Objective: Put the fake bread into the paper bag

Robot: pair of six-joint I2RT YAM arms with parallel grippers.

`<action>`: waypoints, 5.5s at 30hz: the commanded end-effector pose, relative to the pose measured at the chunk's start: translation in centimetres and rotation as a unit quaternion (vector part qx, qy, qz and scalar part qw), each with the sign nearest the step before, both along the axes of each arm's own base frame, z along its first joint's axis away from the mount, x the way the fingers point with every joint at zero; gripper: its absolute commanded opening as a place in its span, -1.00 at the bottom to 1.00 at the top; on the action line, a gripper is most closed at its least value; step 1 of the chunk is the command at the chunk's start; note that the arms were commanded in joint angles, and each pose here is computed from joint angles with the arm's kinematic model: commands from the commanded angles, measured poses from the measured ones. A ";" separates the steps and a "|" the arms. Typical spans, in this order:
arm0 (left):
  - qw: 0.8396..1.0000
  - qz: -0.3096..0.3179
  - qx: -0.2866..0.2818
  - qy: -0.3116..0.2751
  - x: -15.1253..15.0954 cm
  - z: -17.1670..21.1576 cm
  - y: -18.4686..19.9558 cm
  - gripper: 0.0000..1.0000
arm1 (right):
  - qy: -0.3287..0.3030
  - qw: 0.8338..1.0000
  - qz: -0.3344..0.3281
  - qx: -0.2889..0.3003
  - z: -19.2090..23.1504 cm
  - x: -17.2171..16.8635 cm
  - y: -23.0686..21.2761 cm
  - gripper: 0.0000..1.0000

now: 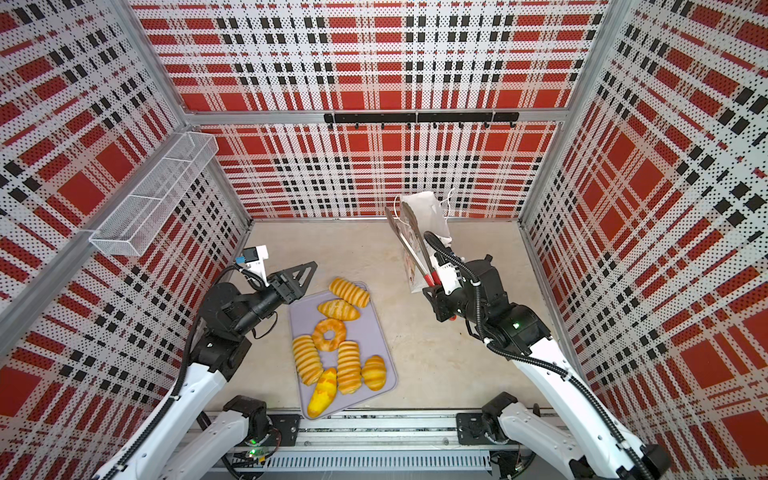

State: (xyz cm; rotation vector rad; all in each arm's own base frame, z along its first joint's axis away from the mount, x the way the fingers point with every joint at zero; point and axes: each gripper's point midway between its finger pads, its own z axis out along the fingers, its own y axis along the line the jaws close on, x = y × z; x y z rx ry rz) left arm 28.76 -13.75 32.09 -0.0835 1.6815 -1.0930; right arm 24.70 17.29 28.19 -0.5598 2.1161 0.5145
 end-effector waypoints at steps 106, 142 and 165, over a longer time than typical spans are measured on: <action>0.950 0.004 0.105 0.294 0.6 -18.3 2.4 0.96 | 0.115 0.907 0.214 -0.345 -18.3 5.9 9.4 -0.58; 0.940 0.192 0.059 0.276 3.8 -18.0 8.6 -0.41 | -0.086 0.982 0.166 -0.034 -2.7 2.8 8.8 -0.62; 0.896 0.225 0.095 0.370 8.5 -29.3 9.6 -1.00 | -0.074 0.983 0.165 -0.025 -4.1 2.5 8.0 -0.63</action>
